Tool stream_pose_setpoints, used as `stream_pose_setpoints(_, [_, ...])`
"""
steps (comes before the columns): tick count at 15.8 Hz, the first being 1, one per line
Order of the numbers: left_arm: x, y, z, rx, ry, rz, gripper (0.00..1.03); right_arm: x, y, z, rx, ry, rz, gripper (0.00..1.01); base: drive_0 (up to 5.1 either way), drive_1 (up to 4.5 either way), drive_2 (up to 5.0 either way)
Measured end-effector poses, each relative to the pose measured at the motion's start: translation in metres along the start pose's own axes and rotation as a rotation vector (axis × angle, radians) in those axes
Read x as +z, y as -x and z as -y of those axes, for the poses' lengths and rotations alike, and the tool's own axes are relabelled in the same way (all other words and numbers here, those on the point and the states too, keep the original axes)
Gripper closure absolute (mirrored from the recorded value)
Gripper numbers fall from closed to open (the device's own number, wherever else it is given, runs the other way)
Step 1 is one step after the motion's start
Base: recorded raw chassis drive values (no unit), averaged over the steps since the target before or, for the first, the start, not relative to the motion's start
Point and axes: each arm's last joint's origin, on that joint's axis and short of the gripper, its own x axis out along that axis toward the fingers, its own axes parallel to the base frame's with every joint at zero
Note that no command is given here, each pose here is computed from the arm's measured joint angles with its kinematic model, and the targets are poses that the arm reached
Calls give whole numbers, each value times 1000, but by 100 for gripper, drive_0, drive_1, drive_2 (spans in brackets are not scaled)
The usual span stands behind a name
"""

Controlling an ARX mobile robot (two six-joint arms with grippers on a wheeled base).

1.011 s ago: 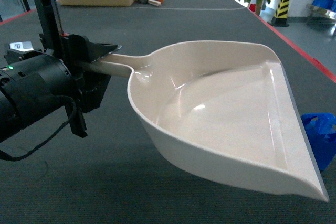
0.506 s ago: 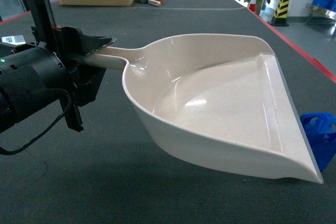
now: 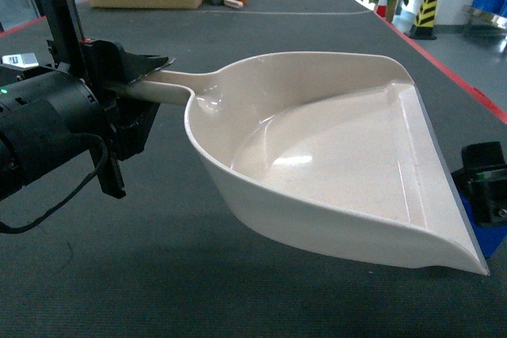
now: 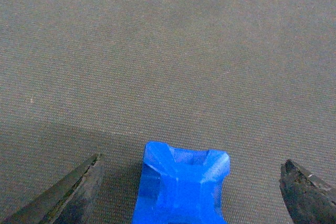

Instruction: Place part in tray to right shelf

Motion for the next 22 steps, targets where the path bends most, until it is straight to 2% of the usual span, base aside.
stream_pose_setpoints(2, [0, 0, 0, 0, 0, 0, 87, 1, -17, -4, -21, -6, -36, 3, 0, 0, 0])
stream_pose_setpoints(3, [0, 0, 0, 0, 0, 0, 87, -3, -23, -6, -39, -3, -52, 6, 0, 0, 0])
stream_pose_setpoints(4, [0, 0, 0, 0, 0, 0, 87, -7, -27, -6, -50, -2, -76, 17, 0, 0, 0])
stream_pose_setpoints(5, [0, 0, 0, 0, 0, 0, 87, -7, -22, -4, -67, -22, -74, 39, 0, 0, 0])
stream_pose_setpoints(6, [0, 0, 0, 0, 0, 2, 87, 4, 25, 7, -50, -77, -38, 55, 0, 0, 0])
stream_pose_setpoints(7, [0, 0, 0, 0, 0, 3, 87, 53, 84, 6, 26, -121, 170, 55, 0, 0, 0])
stream_pose_setpoints(8, [0, 0, 0, 0, 0, 2, 87, 74, 101, -2, 85, -139, 249, 55, 0, 0, 0])
stream_pose_setpoints(9, [0, 0, 0, 0, 0, 2, 87, 96, 113, -15, 151, -160, 331, 55, 0, 0, 0])
stream_pose_setpoints(10, [0, 0, 0, 0, 0, 1, 88, 109, 115, -42, 264, -202, 343, 55, 0, 0, 0])
stream_pose_setpoints(11, [0, 0, 0, 0, 0, 1, 88, 109, 111, -58, 312, -209, 327, 55, 0, 0, 0])
stream_pose_setpoints(12, [0, 0, 0, 0, 0, 2, 88, 103, 99, -88, 350, -196, 270, 55, 0, 0, 0])
stream_pose_setpoints(14, [0, 0, 0, 0, 0, 1, 88, 88, 82, -126, 390, -158, 187, 53, 0, 0, 0])
stream_pose_setpoints(15, [0, 0, 0, 0, 0, 1, 88, 86, 81, -131, 387, -156, 202, 47, 0, 0, 0])
stream_pose_setpoints(16, [0, 0, 0, 0, 0, 1, 88, 85, 81, -132, 365, -153, 254, 40, 0, 0, 0])
stream_pose_setpoints(17, [0, 0, 0, 0, 0, 2, 88, 87, 85, -128, 335, -153, 308, 32, 0, 0, 0])
stream_pose_setpoints(18, [0, 0, 0, 3, -4, 3, 88, 90, 92, -121, 287, -163, 389, 25, 0, 0, 0])
stream_pose_setpoints(19, [0, 0, 0, 2, -1, 3, 88, 94, 105, -109, 221, -175, 508, 16, 0, 0, 0])
stream_pose_setpoints(22, [0, 0, 0, 1, -1, 4, 88, 98, 122, -93, 137, -166, 619, 5, 0, 0, 0])
